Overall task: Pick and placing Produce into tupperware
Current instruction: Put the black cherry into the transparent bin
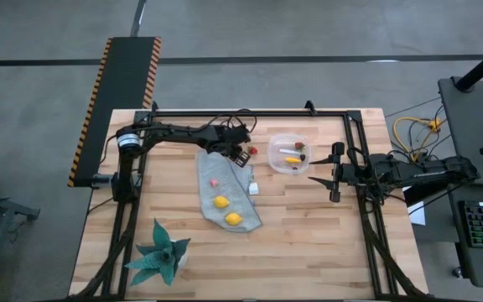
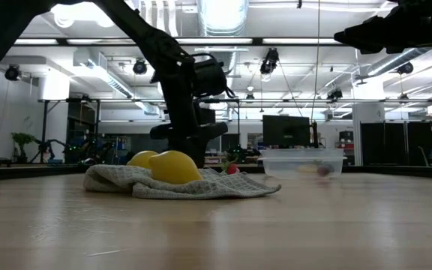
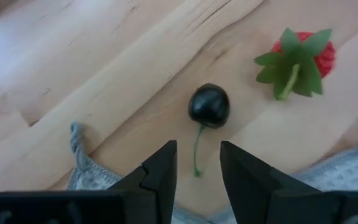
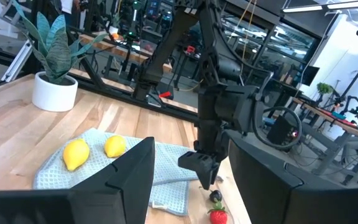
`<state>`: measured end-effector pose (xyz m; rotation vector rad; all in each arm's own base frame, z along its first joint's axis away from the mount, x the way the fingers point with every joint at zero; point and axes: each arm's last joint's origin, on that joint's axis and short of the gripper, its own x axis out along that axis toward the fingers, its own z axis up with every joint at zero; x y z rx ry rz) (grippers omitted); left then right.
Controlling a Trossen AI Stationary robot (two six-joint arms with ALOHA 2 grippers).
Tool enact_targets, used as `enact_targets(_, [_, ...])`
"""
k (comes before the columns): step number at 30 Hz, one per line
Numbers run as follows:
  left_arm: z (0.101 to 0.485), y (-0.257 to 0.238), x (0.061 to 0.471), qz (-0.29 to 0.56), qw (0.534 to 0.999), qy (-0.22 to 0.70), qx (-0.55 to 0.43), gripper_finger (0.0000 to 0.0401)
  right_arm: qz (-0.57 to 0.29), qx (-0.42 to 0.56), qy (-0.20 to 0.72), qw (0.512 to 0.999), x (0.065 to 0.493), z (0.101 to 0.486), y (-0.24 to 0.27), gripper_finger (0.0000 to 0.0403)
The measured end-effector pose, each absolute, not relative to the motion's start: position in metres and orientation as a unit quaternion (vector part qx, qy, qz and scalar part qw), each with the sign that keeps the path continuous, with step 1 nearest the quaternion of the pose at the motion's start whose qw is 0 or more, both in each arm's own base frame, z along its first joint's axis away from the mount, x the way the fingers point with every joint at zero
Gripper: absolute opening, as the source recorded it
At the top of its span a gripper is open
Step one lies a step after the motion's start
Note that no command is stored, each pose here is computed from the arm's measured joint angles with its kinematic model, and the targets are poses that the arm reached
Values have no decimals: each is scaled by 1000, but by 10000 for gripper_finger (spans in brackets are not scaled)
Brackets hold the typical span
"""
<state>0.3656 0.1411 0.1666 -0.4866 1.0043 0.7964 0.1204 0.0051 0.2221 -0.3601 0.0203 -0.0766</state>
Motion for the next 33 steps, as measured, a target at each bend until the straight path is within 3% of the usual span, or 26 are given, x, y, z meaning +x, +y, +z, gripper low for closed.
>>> enact_targets(33, [147,142,361,349,785,452,-239,106,-39,-178,7,983,120,223,5,199])
